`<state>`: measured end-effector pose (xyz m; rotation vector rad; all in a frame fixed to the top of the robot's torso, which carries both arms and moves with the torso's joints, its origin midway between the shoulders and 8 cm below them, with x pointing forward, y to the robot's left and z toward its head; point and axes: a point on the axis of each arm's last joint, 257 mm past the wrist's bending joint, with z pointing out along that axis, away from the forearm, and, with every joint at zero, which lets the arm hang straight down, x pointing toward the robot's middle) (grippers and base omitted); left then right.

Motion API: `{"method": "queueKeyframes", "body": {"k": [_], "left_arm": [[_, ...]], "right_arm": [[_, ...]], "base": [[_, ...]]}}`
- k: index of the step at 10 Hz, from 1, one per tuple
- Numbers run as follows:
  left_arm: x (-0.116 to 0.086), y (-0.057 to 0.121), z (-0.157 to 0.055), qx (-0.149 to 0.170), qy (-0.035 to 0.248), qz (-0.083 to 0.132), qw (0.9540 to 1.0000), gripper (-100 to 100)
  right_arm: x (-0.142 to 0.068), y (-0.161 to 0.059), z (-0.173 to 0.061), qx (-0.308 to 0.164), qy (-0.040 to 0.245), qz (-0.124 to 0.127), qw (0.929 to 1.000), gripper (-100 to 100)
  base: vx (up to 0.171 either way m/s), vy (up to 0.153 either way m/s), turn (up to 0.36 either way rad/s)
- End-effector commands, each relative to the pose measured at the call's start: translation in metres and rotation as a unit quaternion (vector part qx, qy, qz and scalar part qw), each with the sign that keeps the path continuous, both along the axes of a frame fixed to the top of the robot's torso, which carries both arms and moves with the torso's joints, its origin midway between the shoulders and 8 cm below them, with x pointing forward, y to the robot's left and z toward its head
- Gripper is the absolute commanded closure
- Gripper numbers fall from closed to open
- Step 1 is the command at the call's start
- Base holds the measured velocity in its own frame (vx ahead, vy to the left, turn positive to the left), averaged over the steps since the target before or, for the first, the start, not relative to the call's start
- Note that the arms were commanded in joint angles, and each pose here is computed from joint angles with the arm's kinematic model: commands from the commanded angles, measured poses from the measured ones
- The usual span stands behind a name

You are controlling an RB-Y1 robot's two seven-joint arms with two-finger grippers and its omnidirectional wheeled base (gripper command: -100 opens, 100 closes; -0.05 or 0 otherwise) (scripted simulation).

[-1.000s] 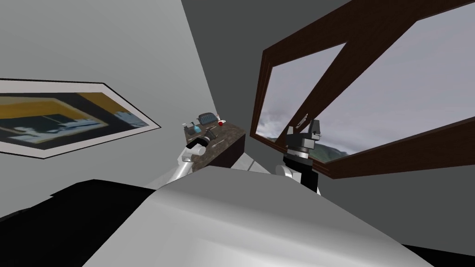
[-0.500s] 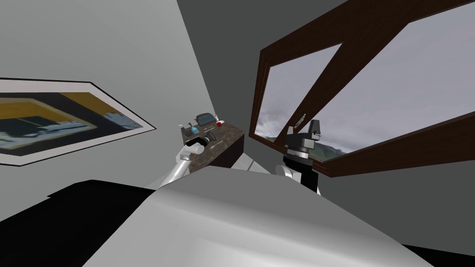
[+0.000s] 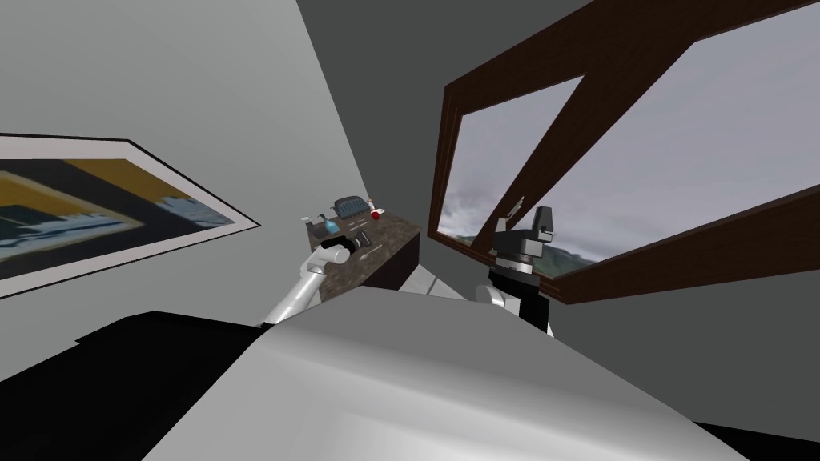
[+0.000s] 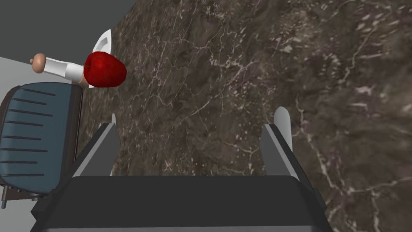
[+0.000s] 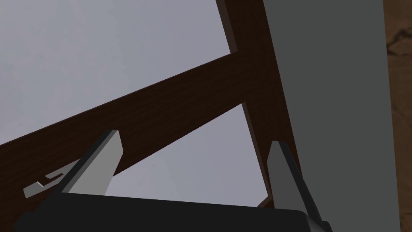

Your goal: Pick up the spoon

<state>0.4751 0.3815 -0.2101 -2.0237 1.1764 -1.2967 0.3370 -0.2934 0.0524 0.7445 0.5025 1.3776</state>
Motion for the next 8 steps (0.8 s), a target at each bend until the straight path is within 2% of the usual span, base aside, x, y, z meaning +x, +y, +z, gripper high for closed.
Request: {"method": "queueKeyframes", "body": {"k": [1, 2, 3, 4, 5, 6, 7, 8], "left_arm": [[-0.005, 0.002, -0.012, -0.007, 0.028, 0.003, 0.9996, -100], [-0.009, 0.007, -0.023, -0.020, 0.055, 0.007, 0.9983, -100], [-0.012, 0.007, -0.027, -0.019, 0.065, 0.008, 0.9977, -100], [-0.019, 0.012, -0.037, -0.031, 0.092, 0.014, 0.9951, -100], [-0.022, 0.012, -0.041, -0.030, 0.102, 0.014, 0.9943, -100], [-0.029, 0.018, -0.051, -0.042, 0.128, 0.021, 0.9906, -100], [-0.032, 0.018, -0.054, -0.041, 0.138, 0.021, 0.9894, -100], [-0.041, 0.024, -0.065, -0.051, 0.168, 0.030, 0.9841, -100]], "right_arm": [[0.000, 0.000, 0.000, 0.000, 0.000, 0.000, 1.0000, 0], [0.000, 0.000, 0.000, 0.000, 0.000, 0.000, 1.0000, 0], [0.000, 0.000, 0.000, 0.000, 0.000, 0.000, 1.0000, 0], [0.000, 0.000, 0.000, 0.000, 0.000, 0.000, 1.0000, 0], [0.000, 0.000, 0.000, 0.000, 0.000, 0.000, 1.0000, 0], [0.000, 0.000, 0.000, 0.000, 0.000, 0.000, 1.0000, 0], [0.000, 0.000, 0.000, 0.000, 0.000, 0.000, 1.0000, 0], [0.000, 0.000, 0.000, 0.000, 0.000, 0.000, 1.0000, 0]], "base": [[0.025, -0.001, -0.028], [0.035, -0.006, -0.059], [0.030, -0.006, -0.034], [0.040, -0.007, -0.051], [0.032, -0.005, -0.036], [0.038, -0.008, -0.071], [0.034, -0.005, -0.025], [0.036, -0.003, -0.036]]}}
